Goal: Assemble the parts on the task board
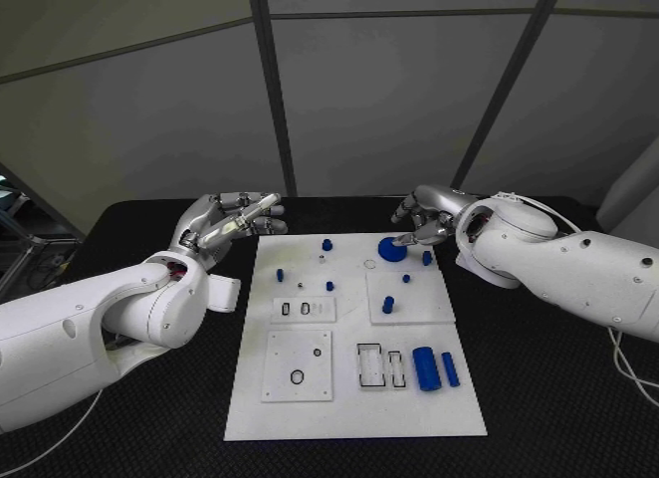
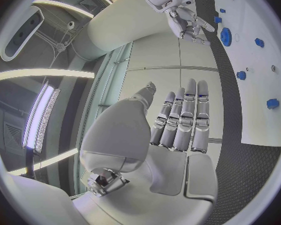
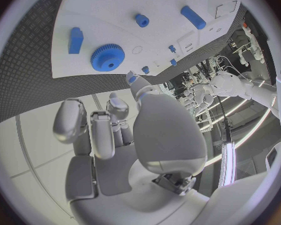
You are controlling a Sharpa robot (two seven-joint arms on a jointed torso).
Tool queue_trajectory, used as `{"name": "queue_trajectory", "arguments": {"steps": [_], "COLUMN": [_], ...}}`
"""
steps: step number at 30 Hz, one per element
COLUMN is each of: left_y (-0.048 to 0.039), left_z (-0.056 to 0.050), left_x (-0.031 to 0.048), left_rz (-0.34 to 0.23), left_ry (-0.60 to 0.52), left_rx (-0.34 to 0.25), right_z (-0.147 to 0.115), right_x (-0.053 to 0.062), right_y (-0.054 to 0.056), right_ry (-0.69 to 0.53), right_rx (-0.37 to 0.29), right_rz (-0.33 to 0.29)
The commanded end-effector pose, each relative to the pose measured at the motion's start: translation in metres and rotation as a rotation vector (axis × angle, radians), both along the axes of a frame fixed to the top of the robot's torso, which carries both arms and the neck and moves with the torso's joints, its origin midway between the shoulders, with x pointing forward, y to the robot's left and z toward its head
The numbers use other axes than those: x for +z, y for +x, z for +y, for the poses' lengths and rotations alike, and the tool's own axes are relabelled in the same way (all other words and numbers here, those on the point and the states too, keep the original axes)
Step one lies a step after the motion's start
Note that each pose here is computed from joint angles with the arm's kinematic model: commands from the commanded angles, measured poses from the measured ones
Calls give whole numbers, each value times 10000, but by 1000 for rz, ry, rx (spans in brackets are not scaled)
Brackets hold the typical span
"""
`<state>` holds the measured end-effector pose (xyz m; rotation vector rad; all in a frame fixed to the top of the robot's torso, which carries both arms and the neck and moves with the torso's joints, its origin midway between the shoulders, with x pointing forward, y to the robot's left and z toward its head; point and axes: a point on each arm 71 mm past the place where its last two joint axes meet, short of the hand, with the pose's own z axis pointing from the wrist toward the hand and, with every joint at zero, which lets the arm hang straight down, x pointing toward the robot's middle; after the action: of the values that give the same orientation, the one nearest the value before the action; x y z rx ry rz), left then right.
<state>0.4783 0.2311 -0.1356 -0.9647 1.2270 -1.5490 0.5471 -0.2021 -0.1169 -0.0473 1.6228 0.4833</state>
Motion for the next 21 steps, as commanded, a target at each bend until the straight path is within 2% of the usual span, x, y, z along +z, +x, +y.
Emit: {"name": "queue_trajectory", "arguments": {"steps": [1, 6, 21], "left_y": [-3, 2, 7], "left_z": [-20, -22, -30], "left_x": [23, 21, 18], "left_rz": [-18, -18, -17], "left_ry": [-5, -5, -6], "left_rx": [-18, -19, -20], "right_z": [-38, -39, 29], "right_x": [-64, -105, -138], "right_y": [40, 87, 142], "right_ry": [-6, -17, -22], "right_rx": [-37, -52, -54], "right_rz": [94, 123, 136]}}
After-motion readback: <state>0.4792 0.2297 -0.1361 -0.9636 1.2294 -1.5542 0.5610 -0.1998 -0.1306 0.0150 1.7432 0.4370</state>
